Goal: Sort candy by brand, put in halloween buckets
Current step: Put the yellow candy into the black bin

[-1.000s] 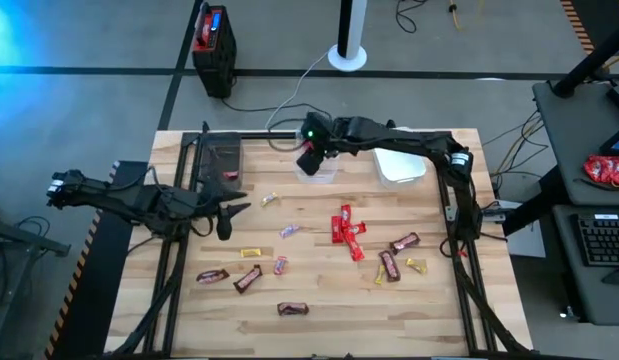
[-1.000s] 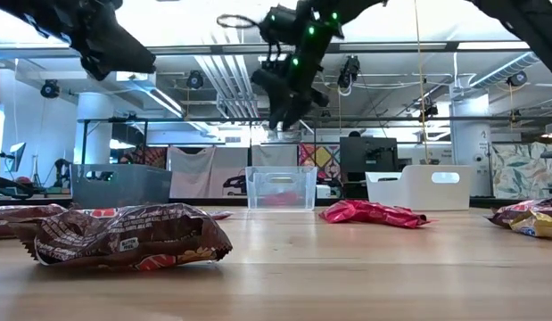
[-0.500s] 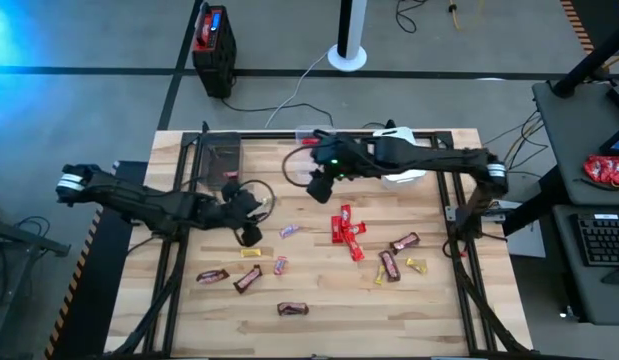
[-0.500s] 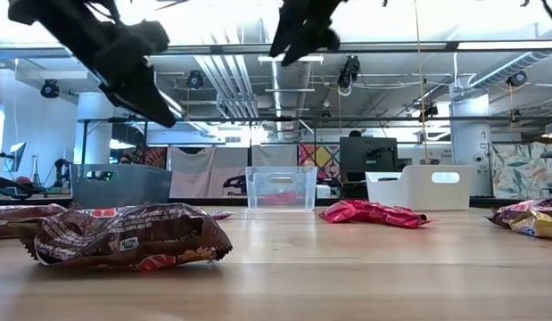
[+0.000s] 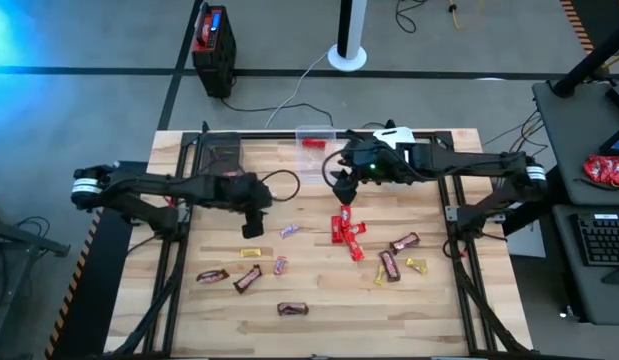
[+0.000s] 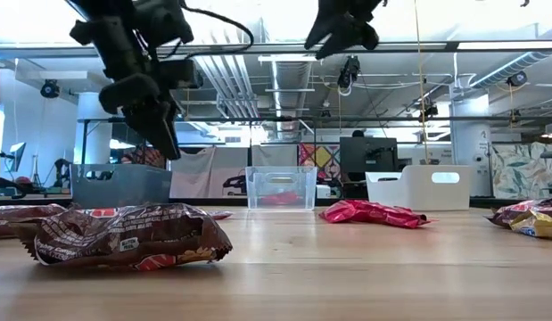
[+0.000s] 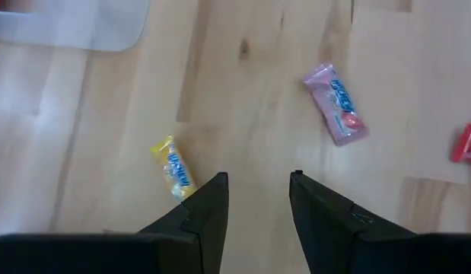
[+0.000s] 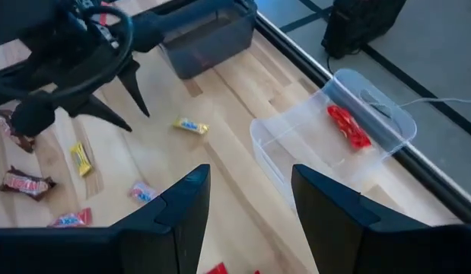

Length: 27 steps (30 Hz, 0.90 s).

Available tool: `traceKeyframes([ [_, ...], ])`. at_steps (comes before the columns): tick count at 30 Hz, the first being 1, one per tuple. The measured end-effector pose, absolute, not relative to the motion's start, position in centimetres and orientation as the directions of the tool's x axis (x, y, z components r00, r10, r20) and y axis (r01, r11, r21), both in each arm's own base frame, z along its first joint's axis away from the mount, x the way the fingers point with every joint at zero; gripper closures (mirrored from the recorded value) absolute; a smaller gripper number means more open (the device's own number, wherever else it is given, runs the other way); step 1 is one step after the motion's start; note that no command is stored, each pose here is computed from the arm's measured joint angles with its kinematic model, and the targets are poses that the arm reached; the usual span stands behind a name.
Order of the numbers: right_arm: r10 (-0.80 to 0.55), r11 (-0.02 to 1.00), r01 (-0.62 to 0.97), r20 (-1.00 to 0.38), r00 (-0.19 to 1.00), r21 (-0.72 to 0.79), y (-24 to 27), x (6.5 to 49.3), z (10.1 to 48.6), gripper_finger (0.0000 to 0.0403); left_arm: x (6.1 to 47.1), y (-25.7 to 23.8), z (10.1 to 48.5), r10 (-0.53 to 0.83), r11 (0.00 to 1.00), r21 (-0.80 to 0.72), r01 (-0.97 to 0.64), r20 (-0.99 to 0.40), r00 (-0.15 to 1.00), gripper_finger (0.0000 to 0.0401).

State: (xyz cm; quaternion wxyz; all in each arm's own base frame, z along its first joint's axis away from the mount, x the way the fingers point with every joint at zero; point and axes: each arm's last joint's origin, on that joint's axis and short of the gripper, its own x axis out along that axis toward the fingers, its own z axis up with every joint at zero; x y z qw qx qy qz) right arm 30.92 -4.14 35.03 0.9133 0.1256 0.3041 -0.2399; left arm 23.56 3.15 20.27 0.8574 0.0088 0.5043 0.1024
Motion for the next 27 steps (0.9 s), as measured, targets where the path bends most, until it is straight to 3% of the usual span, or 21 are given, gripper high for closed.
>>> traceKeyframes([
  [3, -0.362, 0.851, 0.517, -0.61, 0.705, 0.092, -4.1, 30.3, 34.2, 0.0222, 23.8, 3.9, 19.6, 0.185, 0.98, 0.13, -0.153, -0.878, 0.441, 0.0276],
  [8, -0.365, 0.851, 0.515, -0.587, 0.723, 0.106, -4.0, 29.3, 33.8, 0.0222, 24.3, 4.3, 18.1, 0.18, 0.977, 0.212, 0.038, -0.901, 0.396, 0.0276],
  [27, -0.362, 0.86, 0.506, -0.624, 0.692, 0.062, -4.0, 28.6, 33.1, 0.0222, 26.3, 8.9, 14.9, 0.164, 0.986, 0.153, -0.061, -0.945, 0.282, 0.0276],
])
